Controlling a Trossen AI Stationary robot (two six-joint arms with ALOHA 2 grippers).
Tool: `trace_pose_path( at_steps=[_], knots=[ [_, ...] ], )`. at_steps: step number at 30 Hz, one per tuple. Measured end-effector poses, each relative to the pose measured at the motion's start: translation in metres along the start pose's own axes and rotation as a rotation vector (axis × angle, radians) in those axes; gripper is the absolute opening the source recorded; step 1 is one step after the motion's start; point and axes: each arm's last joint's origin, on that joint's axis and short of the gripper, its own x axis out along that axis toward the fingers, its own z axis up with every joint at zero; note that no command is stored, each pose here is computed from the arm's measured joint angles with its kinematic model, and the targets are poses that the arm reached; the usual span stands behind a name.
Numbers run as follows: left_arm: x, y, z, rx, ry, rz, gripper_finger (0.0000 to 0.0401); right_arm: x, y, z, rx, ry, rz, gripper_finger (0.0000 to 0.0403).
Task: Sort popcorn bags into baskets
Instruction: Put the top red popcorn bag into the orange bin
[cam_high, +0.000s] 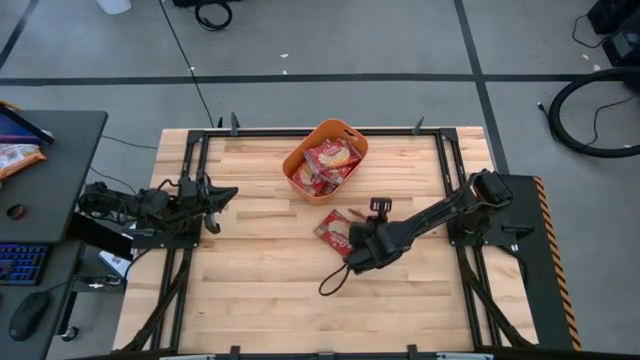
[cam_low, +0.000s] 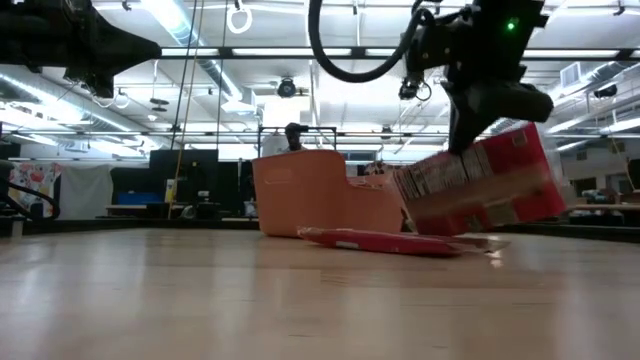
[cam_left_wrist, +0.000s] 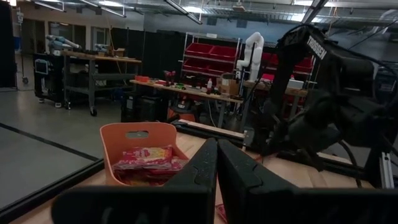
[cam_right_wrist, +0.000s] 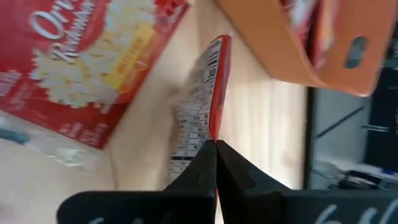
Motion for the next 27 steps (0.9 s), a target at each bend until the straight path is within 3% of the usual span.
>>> trace_pose_path(
  at_steps=[16,27],
  knots=[
    [0.0,0.0,0.0,0.0,0.0,0.0,0.0016,-0.018,-0.039,0.004,-0.047,0.061,-0.212,0.0001],
    [0.0,0.0,0.0,0.0,-0.002,0.0,0.0016,-0.019,-0.077,0.007,-0.013,-0.01,-0.349,0.0]
  ],
)
